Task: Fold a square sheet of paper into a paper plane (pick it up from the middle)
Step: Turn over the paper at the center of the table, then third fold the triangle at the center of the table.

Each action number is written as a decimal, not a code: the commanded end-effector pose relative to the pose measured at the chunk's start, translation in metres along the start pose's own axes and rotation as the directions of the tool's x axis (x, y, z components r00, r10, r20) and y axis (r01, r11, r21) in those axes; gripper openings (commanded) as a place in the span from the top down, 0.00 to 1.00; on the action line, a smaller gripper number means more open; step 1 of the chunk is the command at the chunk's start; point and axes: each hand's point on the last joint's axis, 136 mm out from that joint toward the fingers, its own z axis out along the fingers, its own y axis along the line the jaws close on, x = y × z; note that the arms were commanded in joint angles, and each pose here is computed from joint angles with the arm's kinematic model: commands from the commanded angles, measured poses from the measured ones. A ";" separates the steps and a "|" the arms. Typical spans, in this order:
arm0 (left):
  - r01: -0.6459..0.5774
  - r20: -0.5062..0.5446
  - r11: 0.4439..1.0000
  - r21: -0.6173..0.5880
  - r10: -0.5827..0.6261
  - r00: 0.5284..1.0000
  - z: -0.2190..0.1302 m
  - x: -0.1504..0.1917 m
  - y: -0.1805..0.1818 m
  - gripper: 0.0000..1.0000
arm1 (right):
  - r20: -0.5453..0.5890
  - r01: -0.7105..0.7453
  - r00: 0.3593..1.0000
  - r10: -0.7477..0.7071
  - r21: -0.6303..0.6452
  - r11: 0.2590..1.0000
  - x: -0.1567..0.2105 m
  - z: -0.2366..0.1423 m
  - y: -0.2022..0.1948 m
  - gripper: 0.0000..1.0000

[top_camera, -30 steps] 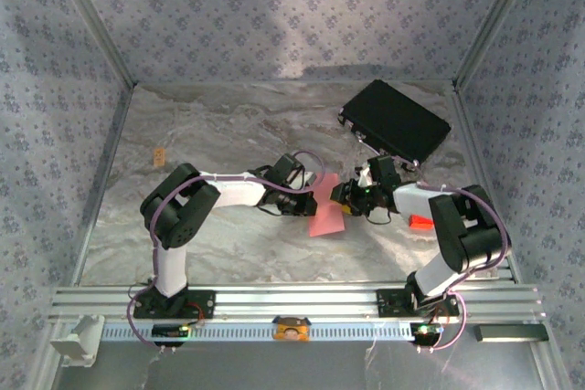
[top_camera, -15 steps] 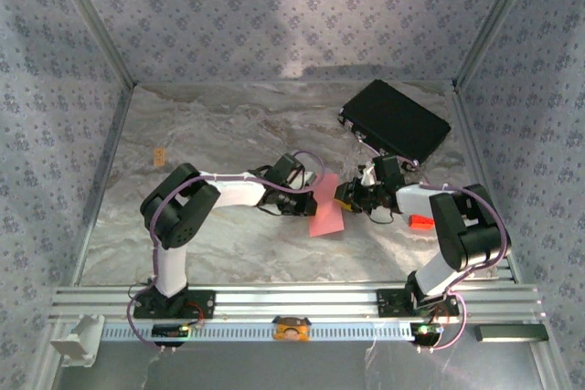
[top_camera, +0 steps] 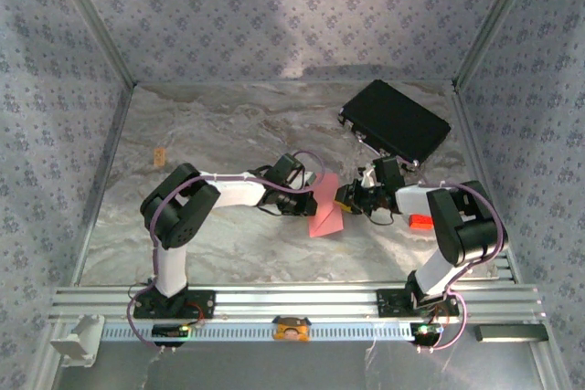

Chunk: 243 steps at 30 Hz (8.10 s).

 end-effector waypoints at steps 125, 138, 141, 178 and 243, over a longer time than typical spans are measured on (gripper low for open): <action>0.249 0.192 0.966 0.075 -0.259 0.947 -0.061 -0.025 0.012 0.46 | -0.125 -0.037 0.991 0.052 0.123 0.992 0.042 0.027 -0.026 0.96; 0.323 0.146 0.944 0.061 -0.329 0.933 -0.044 -0.018 0.023 0.56 | -0.113 -0.037 0.992 0.054 0.146 0.989 0.042 0.026 -0.029 0.96; 0.326 0.125 0.943 0.062 -0.331 0.935 -0.039 -0.016 0.021 0.59 | -0.111 -0.040 0.992 0.057 0.152 0.988 0.041 0.026 -0.030 0.96; 0.368 0.109 0.927 0.069 -0.374 0.921 -0.031 -0.009 0.023 0.66 | -0.107 -0.044 0.992 0.062 0.162 0.986 0.040 0.024 -0.033 0.97; 0.385 0.090 0.920 0.076 -0.391 0.916 -0.027 0.002 0.028 0.70 | -0.084 -0.044 0.995 0.058 0.159 0.986 0.037 0.020 -0.031 0.96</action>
